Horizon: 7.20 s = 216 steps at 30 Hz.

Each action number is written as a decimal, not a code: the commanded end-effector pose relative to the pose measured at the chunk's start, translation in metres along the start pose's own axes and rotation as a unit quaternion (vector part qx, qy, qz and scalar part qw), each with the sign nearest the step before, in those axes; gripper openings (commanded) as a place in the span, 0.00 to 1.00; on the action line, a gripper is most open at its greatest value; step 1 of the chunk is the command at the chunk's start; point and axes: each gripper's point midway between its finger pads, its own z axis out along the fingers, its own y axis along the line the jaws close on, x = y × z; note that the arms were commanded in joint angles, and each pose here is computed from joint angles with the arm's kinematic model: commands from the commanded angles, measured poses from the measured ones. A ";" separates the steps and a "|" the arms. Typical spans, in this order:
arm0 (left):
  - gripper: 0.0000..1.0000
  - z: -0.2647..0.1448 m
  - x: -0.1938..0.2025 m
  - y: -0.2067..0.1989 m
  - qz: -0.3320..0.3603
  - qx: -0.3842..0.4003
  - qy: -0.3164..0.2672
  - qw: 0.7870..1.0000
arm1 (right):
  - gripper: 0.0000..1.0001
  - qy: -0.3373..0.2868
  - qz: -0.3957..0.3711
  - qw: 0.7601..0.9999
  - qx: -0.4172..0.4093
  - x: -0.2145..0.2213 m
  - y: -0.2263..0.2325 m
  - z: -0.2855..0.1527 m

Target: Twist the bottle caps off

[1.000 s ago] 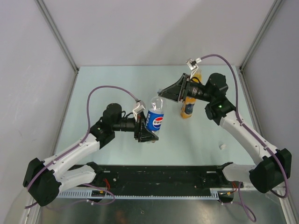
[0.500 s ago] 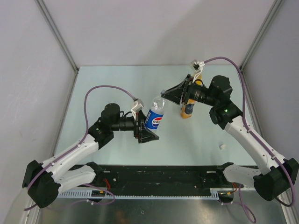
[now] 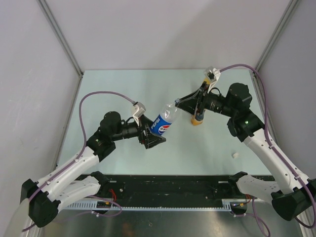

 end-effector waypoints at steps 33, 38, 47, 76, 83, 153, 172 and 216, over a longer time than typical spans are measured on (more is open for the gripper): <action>0.99 -0.029 -0.029 0.033 0.061 -0.143 -0.066 0.986 | 0.00 0.045 -0.098 0.983 0.147 0.012 -0.041 -0.014; 0.99 -0.027 -0.027 0.033 0.058 -0.140 -0.062 0.986 | 0.00 0.065 -0.112 0.967 0.220 0.022 -0.065 -0.020; 1.00 -0.023 -0.022 0.032 0.048 -0.130 -0.052 0.989 | 0.00 0.096 -0.114 0.928 0.340 0.038 -0.118 -0.028; 0.99 -0.019 -0.015 0.029 0.038 -0.113 -0.038 0.992 | 0.02 0.184 -0.144 0.895 0.380 0.094 -0.147 -0.025; 0.99 -0.020 -0.015 0.026 0.041 -0.109 -0.039 0.992 | 0.21 0.187 -0.141 0.896 0.377 0.104 -0.145 -0.031; 0.99 -0.058 -0.029 0.113 0.008 -0.372 -0.089 0.924 | 0.99 -0.061 -0.040 0.839 0.539 -0.014 -0.184 -0.157; 0.99 -0.102 -0.016 0.144 -0.008 -0.491 -0.123 0.863 | 0.99 -0.079 -0.022 0.762 0.643 0.031 -0.221 -0.204; 0.99 -0.107 0.007 0.171 -0.038 -0.555 -0.105 0.824 | 0.99 -0.033 0.026 0.740 0.671 0.119 -0.268 -0.210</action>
